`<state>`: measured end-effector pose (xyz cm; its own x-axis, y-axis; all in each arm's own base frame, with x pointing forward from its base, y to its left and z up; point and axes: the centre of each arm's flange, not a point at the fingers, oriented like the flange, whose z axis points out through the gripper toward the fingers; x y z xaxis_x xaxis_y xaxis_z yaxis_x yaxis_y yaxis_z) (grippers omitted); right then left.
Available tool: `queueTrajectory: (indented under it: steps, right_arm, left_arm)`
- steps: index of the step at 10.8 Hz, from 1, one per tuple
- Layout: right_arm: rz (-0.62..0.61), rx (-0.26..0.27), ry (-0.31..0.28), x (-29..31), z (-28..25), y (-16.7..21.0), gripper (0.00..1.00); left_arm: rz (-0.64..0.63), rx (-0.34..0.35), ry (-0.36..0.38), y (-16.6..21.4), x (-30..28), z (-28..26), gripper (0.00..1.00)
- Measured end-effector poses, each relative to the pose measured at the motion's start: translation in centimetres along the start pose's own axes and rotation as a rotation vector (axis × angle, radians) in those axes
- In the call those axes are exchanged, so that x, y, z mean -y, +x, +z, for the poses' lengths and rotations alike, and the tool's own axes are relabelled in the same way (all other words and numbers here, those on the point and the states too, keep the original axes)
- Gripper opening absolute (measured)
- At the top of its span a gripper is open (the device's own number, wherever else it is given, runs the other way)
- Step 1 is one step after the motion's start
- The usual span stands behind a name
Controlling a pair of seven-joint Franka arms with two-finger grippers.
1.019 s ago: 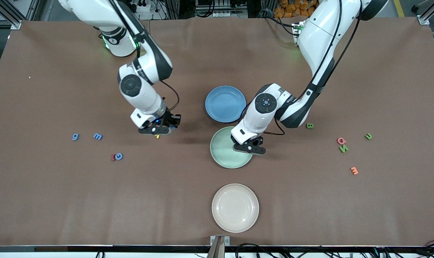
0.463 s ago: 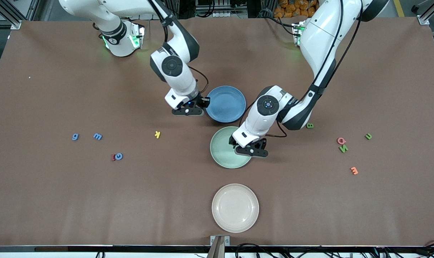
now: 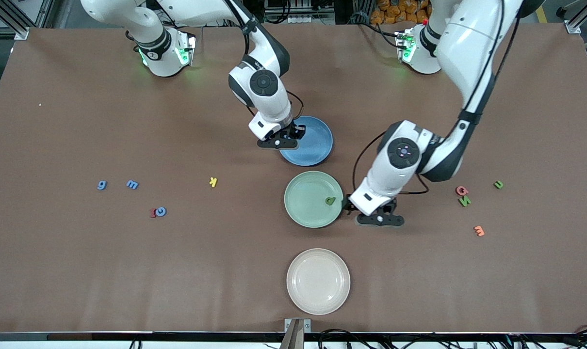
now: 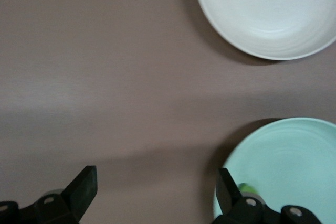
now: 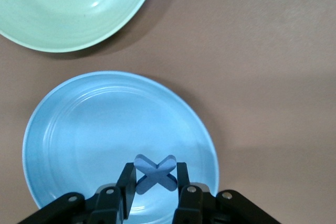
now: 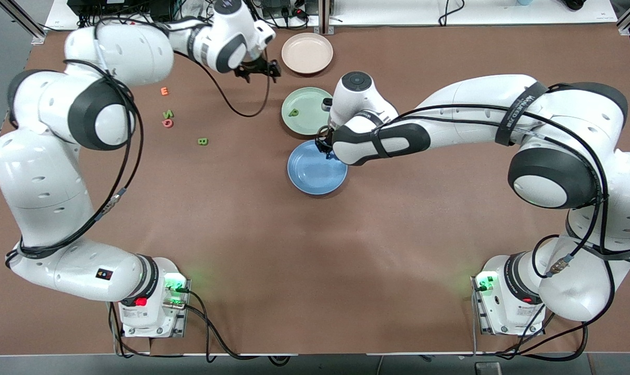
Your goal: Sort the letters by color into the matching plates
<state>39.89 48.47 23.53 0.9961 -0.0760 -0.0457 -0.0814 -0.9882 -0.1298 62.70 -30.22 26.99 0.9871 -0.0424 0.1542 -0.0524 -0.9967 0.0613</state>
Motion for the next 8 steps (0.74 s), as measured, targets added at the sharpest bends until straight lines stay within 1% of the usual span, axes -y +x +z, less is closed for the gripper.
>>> queueTrajectory:
  steps: [1,2,3,4,5,6,7,8]
  right_arm:
    - [0.006,0.001,0.000,0.6,0.3,-0.3,0.38]
    - [0.007,-0.002,-0.004,1.0,0.6,-0.5,0.38]
    - [0.016,-0.004,-0.008,1.1,0.8,-0.7,0.43]
    - [0.027,-0.008,-0.012,1.2,0.8,-0.7,0.55]
    - [0.033,-0.009,-0.015,1.1,0.8,-0.6,0.67]
    - [0.033,-0.006,-0.022,1.1,0.8,-0.6,0.78]
    - [0.032,-0.003,-0.032,1.0,0.8,-0.5,0.92]
    - [0.033,-0.001,-0.042,0.8,0.7,-0.2,1.00]
  left_arm:
    - [0.007,0.026,0.024,0.4,1.8,-0.7,0.96]
    - [0.003,0.050,0.044,0.4,3.3,-1.1,0.96]
    - [-0.004,0.063,0.056,0.1,4.3,-1.4,0.88]
    - [-0.011,0.073,0.066,-0.5,5.2,-1.7,0.86]
    - [-0.022,0.081,0.077,-1.2,6.2,-2.1,0.81]
    - [-0.039,0.089,0.090,-1.9,7.9,-2.7,0.72]
    - [-0.059,0.097,0.104,-2.8,9.8,-3.4,0.71]
    - [-0.075,0.106,0.118,-3.8,11.3,-3.9,0.73]
